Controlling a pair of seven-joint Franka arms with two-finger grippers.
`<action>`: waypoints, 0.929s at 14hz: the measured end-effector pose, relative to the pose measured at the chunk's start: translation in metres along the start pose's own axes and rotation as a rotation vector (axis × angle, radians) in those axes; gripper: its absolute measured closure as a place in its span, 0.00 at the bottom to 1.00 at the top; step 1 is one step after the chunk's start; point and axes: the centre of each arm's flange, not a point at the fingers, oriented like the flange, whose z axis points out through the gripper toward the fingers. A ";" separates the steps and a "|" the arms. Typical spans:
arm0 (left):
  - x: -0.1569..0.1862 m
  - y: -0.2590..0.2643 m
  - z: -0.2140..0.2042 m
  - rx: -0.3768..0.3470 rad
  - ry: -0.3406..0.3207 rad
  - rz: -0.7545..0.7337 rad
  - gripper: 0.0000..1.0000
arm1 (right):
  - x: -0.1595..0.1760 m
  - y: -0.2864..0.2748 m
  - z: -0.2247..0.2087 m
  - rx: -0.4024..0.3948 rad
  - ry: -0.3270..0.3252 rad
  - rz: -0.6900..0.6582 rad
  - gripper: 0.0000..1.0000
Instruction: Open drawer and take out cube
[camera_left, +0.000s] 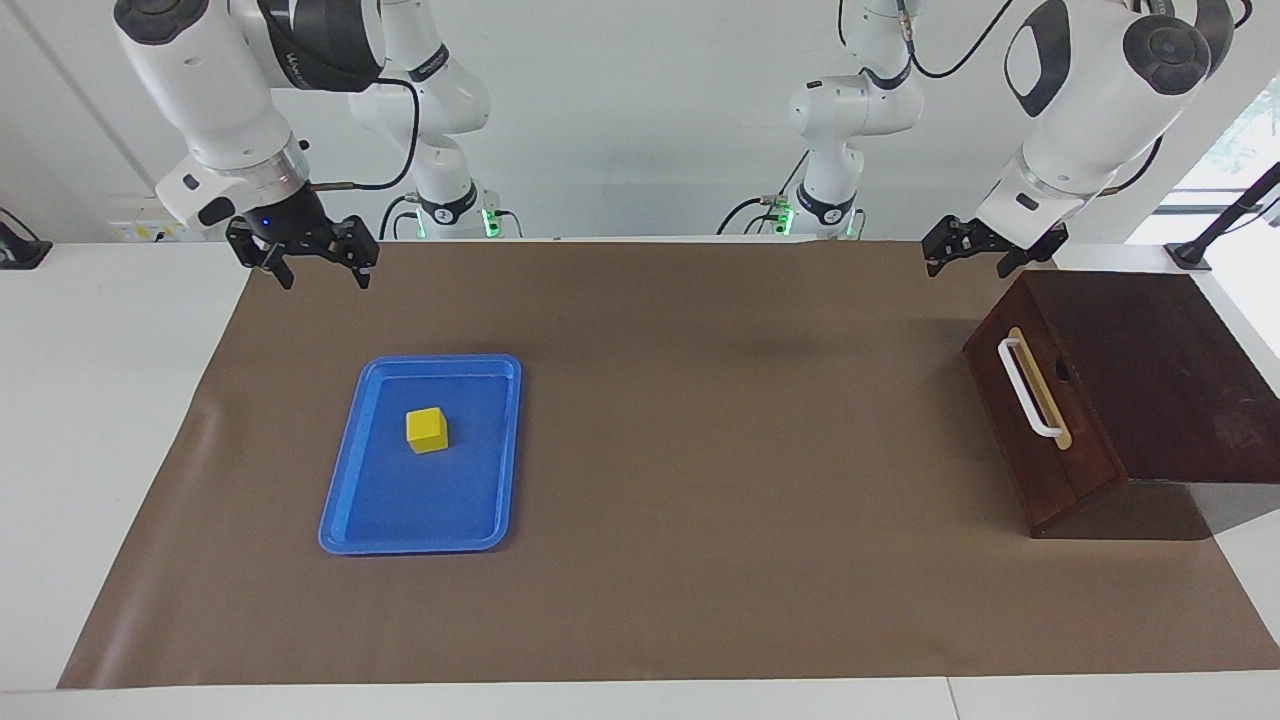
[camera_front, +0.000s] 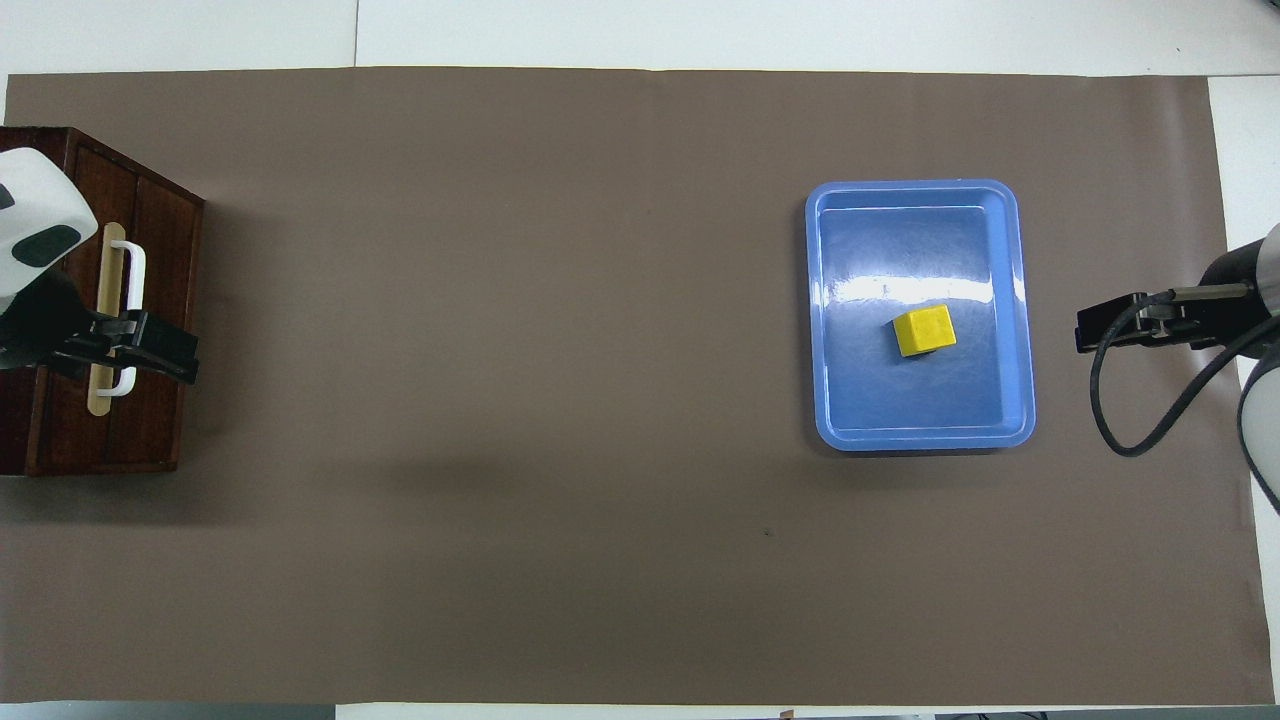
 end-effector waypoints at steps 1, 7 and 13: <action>0.000 0.000 0.000 0.000 0.000 0.000 0.00 | 0.000 0.000 0.001 0.000 -0.004 0.000 0.00; 0.000 0.000 0.000 0.000 0.000 0.000 0.00 | -0.002 0.000 0.001 0.001 -0.016 0.000 0.00; 0.000 0.000 0.000 0.000 0.000 -0.001 0.00 | -0.004 -0.001 0.003 0.010 -0.040 0.000 0.00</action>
